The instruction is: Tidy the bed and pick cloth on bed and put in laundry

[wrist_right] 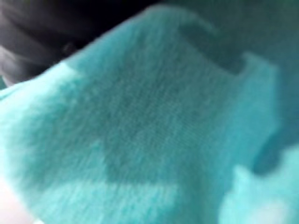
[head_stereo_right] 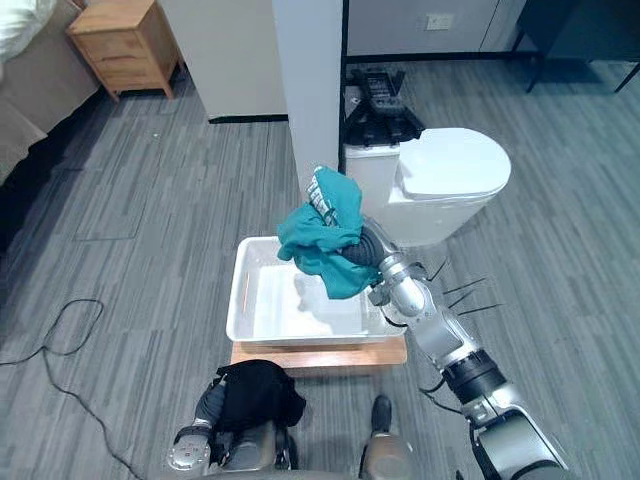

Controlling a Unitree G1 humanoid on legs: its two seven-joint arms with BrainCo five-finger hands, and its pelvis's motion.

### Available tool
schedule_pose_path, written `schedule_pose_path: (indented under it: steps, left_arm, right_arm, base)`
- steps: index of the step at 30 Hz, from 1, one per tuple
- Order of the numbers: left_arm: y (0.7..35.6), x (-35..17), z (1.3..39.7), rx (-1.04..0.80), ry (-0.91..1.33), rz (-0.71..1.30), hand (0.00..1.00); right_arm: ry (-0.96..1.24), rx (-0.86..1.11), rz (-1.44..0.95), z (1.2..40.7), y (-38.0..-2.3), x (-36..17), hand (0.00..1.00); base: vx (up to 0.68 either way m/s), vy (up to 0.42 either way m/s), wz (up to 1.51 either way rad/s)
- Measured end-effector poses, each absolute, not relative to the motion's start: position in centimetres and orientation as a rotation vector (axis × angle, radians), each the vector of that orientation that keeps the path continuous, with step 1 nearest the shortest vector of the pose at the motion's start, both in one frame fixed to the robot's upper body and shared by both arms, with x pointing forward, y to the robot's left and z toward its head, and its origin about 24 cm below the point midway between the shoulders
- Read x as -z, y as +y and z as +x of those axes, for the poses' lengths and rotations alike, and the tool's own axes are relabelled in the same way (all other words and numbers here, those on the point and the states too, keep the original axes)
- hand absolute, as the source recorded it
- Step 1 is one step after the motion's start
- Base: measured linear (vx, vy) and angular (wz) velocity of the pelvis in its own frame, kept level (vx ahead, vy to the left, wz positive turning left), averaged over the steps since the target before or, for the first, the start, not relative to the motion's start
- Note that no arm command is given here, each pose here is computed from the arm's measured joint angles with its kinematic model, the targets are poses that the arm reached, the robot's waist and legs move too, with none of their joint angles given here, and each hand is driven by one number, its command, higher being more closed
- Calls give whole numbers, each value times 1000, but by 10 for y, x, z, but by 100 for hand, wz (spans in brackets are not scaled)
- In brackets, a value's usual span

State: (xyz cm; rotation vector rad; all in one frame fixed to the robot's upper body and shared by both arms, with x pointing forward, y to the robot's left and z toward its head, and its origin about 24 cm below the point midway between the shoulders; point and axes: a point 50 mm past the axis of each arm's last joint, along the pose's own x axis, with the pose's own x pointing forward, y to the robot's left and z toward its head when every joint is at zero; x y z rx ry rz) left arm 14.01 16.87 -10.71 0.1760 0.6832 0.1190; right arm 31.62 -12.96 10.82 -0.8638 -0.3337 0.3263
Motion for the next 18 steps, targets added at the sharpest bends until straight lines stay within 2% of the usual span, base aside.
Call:
schedule_pose_path:
  steps: [9, 14, 15, 18]
  left_arm:
    - [179, 103, 142, -121, 670, 184, 100]
    - [167, 100, 151, -63, 639, 191, 100]
    - [162, 100, 153, -43, 631, 192, 100]
    - [158, 99, 154, -33, 624, 184, 100]
  right_arm:
    - [-208, -340, -848, 308, -139, -78, 100]
    - [-72, -360, -848, 302, -143, -46, 100]
    - [-29, -357, -862, 303, -147, -38, 0]
    - [63, -336, -912, 310, -158, -24, 0]
  base:
    - [50, 56, -10]
    - [62, -34, 5]
    - [0, 0, 0]
    - [-22, 8, -3]
